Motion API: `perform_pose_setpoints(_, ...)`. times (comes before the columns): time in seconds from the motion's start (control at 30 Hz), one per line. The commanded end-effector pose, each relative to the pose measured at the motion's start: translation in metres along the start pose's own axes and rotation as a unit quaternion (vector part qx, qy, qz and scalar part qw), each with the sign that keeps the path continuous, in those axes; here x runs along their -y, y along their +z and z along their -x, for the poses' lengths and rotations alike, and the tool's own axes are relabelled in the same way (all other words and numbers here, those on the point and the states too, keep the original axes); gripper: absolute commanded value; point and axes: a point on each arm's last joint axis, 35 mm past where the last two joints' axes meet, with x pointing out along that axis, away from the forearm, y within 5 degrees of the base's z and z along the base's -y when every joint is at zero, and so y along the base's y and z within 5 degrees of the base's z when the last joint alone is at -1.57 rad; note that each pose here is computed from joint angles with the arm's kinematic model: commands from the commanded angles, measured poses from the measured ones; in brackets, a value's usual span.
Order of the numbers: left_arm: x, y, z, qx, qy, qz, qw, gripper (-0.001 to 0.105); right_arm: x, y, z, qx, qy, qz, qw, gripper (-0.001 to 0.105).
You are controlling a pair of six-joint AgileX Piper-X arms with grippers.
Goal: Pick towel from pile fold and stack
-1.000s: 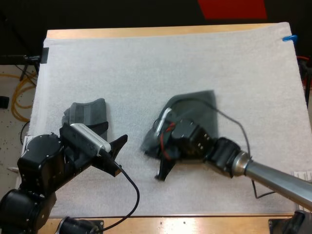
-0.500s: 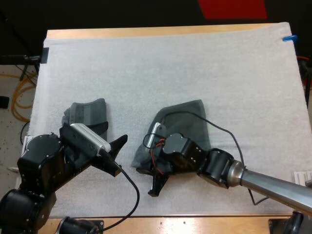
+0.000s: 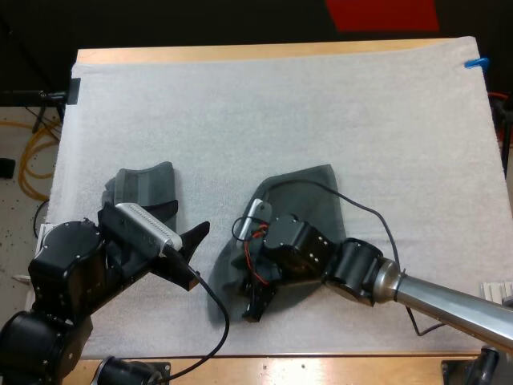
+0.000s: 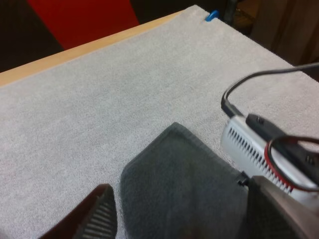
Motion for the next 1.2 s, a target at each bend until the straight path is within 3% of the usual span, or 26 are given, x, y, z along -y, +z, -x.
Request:
perform_pose_setpoints(0.0,0.002,0.002,0.002,0.004,-0.005,0.0,1.0,0.056,0.001,0.008,0.006,0.003,-0.002,0.002,1.0,0.062)
perform_pose_setpoints(0.2,0.002,0.002,0.002,0.004,-0.005,0.0,1.0,0.056,0.017,0.021,0.024,-0.02,-0.081,-0.003,0.997,0.063)
perform_pose_setpoints(0.3,0.002,0.002,0.002,0.004,-0.005,0.0,1.0,0.056,0.044,0.009,0.035,-0.033,-0.123,-0.05,0.991,0.063)
perform_pose_setpoints(0.47,0.002,0.002,0.002,0.004,-0.005,0.0,1.0,0.056,0.104,-0.03,0.07,-0.065,-0.191,-0.167,0.965,0.063)
perform_pose_setpoints(0.67,0.001,0.002,0.0,0.002,-0.005,0.001,1.0,0.056,0.159,-0.075,0.121,-0.055,-0.259,-0.255,0.93,0.063)
perform_pose_setpoints(0.87,-0.004,0.003,-0.013,-0.019,-0.002,0.009,0.9998,0.056,0.197,-0.116,0.136,-0.02,-0.247,-0.329,0.911,0.063)
perform_pose_setpoints(1.1,-0.006,0.004,-0.023,-0.041,-0.032,0.02,0.9985,0.056,0.218,-0.144,0.105,-0.015,-0.209,-0.362,0.909,0.063)
perform_pose_setpoints(1.17,-0.006,0.004,-0.024,-0.043,-0.032,0.021,0.9984,0.056,0.226,-0.153,0.089,-0.002,-0.192,-0.384,0.903,0.063)
